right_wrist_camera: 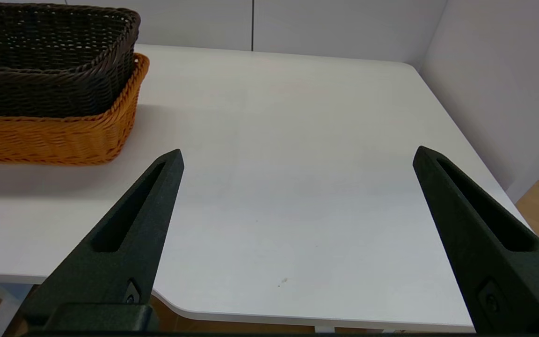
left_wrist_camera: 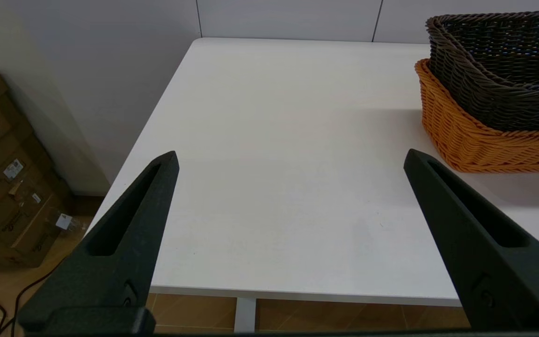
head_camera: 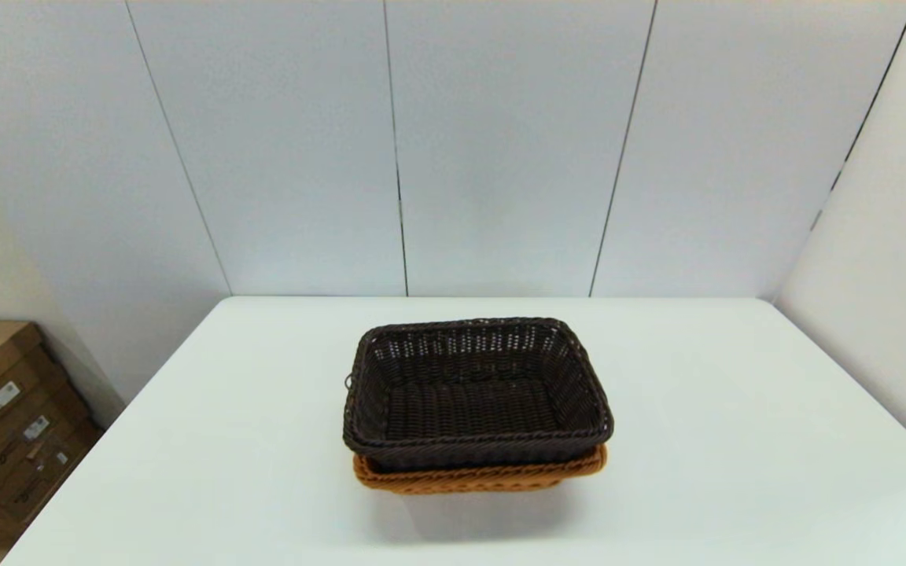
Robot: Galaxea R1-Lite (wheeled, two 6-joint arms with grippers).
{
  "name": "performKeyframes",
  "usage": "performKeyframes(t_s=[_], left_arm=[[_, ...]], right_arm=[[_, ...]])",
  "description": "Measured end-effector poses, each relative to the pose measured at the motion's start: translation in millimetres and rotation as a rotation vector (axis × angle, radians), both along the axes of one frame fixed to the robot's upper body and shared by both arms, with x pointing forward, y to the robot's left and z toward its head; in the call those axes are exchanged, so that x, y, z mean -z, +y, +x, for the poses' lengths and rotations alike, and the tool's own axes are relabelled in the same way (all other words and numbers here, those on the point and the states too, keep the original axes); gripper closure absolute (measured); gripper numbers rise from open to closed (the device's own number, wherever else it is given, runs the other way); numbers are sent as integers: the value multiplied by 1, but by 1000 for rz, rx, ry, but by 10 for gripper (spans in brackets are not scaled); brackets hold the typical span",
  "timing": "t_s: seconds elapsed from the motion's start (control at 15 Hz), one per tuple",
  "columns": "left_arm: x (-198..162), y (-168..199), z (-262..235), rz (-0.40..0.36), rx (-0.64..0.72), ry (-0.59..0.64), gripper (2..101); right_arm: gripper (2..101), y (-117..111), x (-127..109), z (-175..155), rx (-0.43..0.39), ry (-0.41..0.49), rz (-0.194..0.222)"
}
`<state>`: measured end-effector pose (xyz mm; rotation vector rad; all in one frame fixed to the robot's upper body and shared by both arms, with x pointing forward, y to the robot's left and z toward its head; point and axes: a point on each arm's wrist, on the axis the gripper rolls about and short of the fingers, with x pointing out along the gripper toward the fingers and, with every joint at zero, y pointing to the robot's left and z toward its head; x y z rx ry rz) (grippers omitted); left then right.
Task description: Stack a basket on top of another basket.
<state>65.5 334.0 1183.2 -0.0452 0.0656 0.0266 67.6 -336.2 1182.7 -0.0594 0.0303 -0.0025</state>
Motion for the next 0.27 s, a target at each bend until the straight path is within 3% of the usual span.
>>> performKeyframes(t_s=[0.27], left_arm=[[0, 0, 0, -3, 0, 0, 54]], right_arm=[[50, 0, 0, 0, 1, -1, 7]])
